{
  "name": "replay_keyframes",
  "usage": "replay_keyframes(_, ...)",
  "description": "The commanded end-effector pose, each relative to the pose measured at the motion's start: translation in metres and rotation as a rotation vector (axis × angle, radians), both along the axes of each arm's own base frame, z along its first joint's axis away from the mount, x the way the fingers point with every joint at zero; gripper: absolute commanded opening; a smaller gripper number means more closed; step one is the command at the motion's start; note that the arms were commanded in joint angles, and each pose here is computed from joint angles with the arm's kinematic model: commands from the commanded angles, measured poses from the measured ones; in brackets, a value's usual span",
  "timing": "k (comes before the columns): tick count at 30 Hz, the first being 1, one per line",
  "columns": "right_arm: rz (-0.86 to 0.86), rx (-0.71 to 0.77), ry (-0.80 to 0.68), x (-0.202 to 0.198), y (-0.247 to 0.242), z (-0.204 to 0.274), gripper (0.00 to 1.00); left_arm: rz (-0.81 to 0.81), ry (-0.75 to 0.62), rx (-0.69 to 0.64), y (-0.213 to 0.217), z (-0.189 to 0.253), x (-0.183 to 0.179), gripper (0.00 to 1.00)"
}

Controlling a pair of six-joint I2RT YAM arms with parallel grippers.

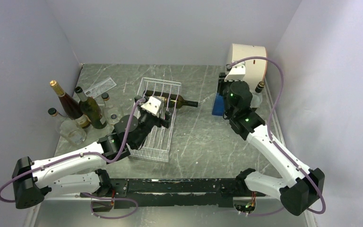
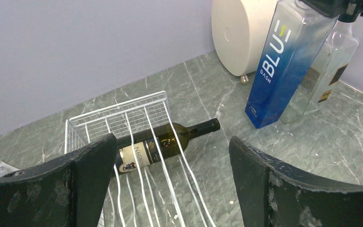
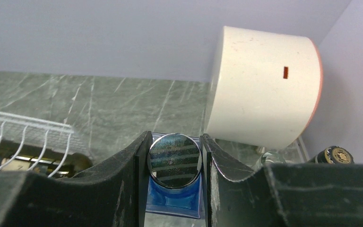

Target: Take the wine bottle off the wine rack

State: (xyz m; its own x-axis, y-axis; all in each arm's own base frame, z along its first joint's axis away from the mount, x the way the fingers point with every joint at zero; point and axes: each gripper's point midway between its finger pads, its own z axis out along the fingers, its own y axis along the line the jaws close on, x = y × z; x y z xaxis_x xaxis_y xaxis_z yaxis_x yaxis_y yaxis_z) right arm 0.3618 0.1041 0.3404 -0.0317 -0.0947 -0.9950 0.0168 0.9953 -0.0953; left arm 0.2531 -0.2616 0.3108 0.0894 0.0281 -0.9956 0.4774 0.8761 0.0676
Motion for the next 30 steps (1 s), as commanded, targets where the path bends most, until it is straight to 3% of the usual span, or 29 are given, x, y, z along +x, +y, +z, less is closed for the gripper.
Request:
replay_keyframes(1, -0.096, 0.088, -0.225, 0.005, -0.017, 0.052, 0.00, -0.019, -0.024, -0.040, -0.001, 0.015, -0.004, 0.91)
replay_keyframes(23, -0.148, 0.093, -0.145, 0.023, -0.053, 0.013, 0.00, -0.023, -0.024, -0.034, -0.001, 0.014, -0.005, 0.90)
replay_keyframes(30, -0.186, 0.090, -0.131, 0.018, -0.063, -0.002, 0.33, -0.023, -0.022, -0.035, -0.002, 0.014, -0.005, 0.90)
